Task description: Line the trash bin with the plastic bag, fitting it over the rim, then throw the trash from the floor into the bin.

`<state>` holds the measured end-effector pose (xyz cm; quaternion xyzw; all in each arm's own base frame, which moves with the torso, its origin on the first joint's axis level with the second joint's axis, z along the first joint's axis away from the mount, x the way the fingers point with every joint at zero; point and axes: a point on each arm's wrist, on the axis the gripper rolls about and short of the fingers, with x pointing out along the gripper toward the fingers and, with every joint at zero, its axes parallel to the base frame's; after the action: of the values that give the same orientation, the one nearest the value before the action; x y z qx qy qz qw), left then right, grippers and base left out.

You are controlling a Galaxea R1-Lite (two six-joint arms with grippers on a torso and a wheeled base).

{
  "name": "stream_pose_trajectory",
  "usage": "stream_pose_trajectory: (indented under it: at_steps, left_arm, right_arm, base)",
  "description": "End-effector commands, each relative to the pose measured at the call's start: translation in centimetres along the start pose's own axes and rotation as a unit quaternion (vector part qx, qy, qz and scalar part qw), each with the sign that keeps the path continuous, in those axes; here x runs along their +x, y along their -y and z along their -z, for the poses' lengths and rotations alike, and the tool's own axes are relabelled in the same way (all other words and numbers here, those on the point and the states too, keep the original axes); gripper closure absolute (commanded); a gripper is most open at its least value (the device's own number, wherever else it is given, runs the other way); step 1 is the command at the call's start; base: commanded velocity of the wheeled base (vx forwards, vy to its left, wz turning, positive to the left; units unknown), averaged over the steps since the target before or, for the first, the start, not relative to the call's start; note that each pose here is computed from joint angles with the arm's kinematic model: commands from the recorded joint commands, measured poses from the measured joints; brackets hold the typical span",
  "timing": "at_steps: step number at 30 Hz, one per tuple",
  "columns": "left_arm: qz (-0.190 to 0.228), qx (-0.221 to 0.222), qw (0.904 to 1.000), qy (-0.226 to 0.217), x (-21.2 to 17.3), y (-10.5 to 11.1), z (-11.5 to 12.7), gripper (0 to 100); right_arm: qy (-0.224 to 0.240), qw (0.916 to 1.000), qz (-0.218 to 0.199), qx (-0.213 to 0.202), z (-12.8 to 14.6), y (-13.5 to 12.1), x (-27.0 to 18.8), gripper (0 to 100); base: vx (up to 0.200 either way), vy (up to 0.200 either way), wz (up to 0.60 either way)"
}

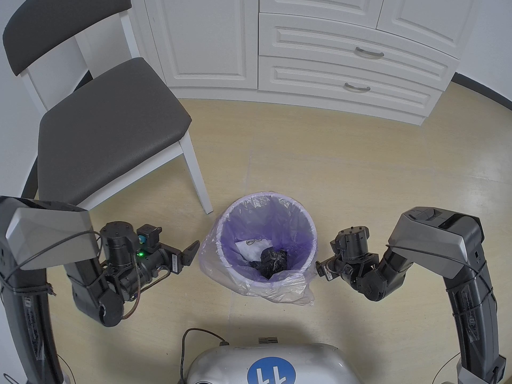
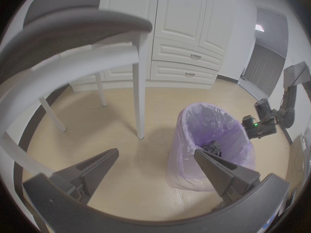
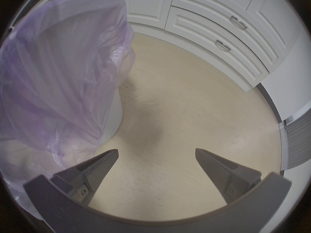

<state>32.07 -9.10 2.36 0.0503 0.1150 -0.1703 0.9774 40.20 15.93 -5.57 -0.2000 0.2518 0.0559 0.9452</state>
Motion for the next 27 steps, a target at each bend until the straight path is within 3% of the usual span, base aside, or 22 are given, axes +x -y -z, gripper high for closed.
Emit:
stream_pose_trajectory:
  at_steps: [1,13,18,27]
  left_arm:
    - [0.006,-0.003,0.9986,-0.053,6.4,-0.1,4.7,0]
    - [0.044,-0.015,0.995,-0.088,11.2,-0.5,7.2,0]
    - [0.047,-0.019,0.9922,-0.114,13.4,-0.6,6.8,0]
    - [0.035,-0.017,0.9925,-0.116,16.0,-1.5,5.8,0]
  right_arm:
    - [-0.003,1.0,0.0,-0.001,0.3,0.0,-0.1,0]
    - [0.001,1.0,0.003,0.0,-0.1,0.3,0.2,0]
    - [0.001,1.0,0.006,-0.007,0.0,0.4,0.9,0]
    - [-0.025,0.9994,0.014,-0.021,0.0,1.5,2.4,0]
  base:
    - [0.0,0.0,0.0]
    - [0.0,0.0,0.0]
    - [0.0,0.0,0.0]
    - [0.0,0.0,0.0]
